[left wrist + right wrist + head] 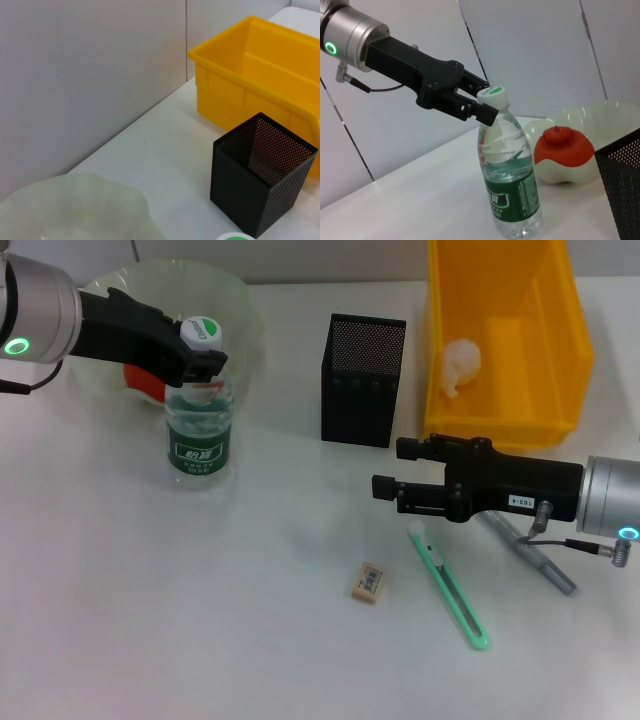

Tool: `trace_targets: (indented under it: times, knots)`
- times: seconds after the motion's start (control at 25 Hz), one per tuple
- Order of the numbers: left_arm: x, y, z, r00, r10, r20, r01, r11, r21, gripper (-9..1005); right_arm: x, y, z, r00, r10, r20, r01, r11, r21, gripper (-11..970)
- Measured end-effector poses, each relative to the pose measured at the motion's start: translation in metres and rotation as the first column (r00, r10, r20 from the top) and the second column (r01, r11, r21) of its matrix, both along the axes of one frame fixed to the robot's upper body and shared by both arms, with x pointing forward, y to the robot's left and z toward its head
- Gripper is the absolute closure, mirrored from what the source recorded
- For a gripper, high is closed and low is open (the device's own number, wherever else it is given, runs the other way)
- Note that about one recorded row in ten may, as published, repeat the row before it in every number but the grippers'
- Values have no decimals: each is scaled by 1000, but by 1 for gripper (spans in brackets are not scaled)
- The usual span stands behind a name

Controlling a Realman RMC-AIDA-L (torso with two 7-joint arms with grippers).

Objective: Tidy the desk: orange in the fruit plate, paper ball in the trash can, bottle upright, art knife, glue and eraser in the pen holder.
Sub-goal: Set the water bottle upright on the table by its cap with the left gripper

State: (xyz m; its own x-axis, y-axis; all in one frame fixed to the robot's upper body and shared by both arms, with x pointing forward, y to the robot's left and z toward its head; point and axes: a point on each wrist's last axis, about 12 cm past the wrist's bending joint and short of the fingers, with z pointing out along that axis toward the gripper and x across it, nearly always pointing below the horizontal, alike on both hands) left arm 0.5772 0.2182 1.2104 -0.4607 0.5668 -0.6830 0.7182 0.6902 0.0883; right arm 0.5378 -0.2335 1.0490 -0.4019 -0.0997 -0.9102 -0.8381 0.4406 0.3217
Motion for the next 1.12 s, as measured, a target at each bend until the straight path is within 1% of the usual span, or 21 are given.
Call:
trace_targets:
  times: [0.16, 0.28, 0.48, 1.12]
  knots:
    - [0, 3, 0, 1000, 7, 0, -7, 1000, -4, 534, 1, 1, 1, 1000, 4, 3, -4, 1000, 0, 187]
    - [0, 11, 1, 1000, 29, 4, -29, 999, -14, 532, 2, 1, 1, 1000, 4, 4, -4, 1000, 1, 187]
    - [-1, 12, 1, 1000, 23, 5, -23, 999, -30, 528, 3, 2, 2, 1000, 4, 5, -4, 1000, 2, 188]
    - [-2, 14, -3, 1000, 19, 1, -19, 999, -27, 517, 3, 2, 2, 1000, 4, 5, -4, 1000, 2, 188]
